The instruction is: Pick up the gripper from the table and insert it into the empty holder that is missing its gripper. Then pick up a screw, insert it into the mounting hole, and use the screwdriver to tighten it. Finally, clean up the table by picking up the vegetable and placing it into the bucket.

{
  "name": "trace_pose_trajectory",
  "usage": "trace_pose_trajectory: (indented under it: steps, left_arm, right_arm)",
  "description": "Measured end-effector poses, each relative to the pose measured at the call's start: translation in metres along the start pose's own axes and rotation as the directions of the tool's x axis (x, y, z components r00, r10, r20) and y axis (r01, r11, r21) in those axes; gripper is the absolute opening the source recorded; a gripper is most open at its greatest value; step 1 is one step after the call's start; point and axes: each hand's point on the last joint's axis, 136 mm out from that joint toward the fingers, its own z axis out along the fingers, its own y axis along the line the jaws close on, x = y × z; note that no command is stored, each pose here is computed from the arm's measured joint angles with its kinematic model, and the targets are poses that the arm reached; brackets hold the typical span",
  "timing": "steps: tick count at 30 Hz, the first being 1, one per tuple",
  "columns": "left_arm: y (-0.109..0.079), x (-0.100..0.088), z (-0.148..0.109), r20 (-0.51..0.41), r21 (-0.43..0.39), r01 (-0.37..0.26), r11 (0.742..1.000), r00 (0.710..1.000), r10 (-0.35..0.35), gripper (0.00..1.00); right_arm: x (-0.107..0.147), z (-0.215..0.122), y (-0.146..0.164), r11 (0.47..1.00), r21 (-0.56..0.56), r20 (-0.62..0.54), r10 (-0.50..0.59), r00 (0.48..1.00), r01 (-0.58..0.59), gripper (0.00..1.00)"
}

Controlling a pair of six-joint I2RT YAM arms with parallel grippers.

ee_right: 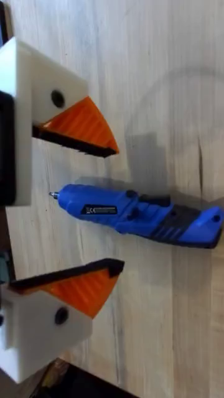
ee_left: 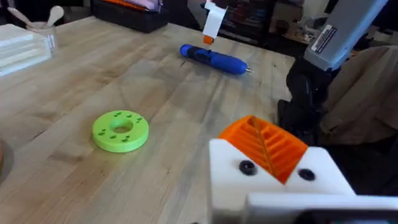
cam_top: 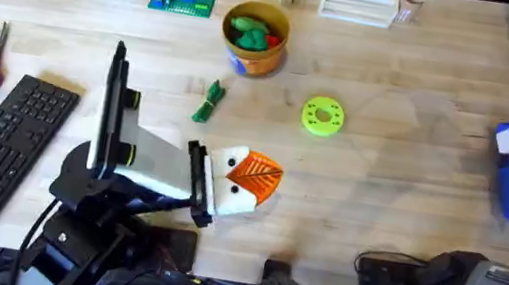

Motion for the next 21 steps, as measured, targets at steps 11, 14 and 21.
trace_pose_trajectory:
  steps: [11, 14, 21]
  left_arm:
    - [0.000, 0.000, 0.000, 0.000, 0.000, 0.000, 1.000, 1.000, 0.000, 0.009]
    - [0.000, 0.000, 0.000, 0.000, 0.000, 0.000, 1.000, 1.000, 0.000, 0.009]
    - [0.000, 0.000, 0.000, 0.000, 0.000, 0.000, 1.000, 1.000, 0.000, 0.009]
  right_arm:
    - [0.009, 0.062, -0.002, 0.995, -0.084, -0.141, 0.034, 0.989, -0.046, 0.980]
    - [0.003, 0.075, -0.006, 0.994, -0.073, -0.135, 0.072, 0.988, -0.082, 0.980]
    - [0.000, 0.089, -0.006, 0.988, -0.076, -0.141, 0.125, 0.982, -0.137, 0.980]
